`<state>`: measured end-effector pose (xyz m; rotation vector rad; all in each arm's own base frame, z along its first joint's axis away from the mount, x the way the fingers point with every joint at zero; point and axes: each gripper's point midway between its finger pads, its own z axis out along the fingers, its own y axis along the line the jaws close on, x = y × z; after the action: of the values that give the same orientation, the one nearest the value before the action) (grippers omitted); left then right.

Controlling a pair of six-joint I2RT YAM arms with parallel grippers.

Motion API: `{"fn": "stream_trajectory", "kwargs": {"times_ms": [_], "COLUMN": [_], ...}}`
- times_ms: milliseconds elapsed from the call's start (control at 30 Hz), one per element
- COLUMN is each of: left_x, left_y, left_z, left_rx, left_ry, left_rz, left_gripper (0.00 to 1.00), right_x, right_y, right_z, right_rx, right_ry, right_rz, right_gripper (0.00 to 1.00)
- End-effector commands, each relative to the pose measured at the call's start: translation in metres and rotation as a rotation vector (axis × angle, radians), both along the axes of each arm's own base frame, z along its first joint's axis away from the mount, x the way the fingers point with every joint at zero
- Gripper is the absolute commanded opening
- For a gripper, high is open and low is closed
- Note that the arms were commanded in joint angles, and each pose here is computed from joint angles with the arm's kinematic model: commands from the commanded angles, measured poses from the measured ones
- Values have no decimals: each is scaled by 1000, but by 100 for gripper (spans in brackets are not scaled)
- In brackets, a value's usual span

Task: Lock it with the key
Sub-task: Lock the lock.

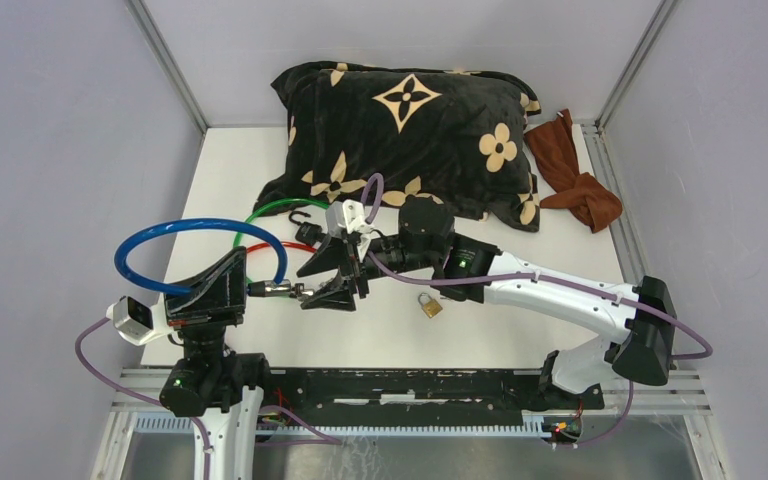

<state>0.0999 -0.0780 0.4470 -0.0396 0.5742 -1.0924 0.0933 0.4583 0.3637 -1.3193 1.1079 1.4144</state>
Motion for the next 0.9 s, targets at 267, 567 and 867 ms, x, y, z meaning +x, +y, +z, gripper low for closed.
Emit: {"fn": "stream_trajectory", "kwargs": {"times_ms": [267,567,867], "left_x": [-19,-18,-17], "left_y": [-1,-1,-1], "left_z": [14,13,13], "left_rx": [1,0,-1], "left_ry": [-66,-63,-61], "left_rz": [-7,-7,-7], "left_gripper": [2,2,2], "right_x": [-2,-1,-2], "right_y": [11,13,15], "right_z": [13,13,11], "right_rx": [22,27,22], "right_ry": [25,29,38], "right_rz": [36,37,43], "right_gripper": [53,50,20]}}
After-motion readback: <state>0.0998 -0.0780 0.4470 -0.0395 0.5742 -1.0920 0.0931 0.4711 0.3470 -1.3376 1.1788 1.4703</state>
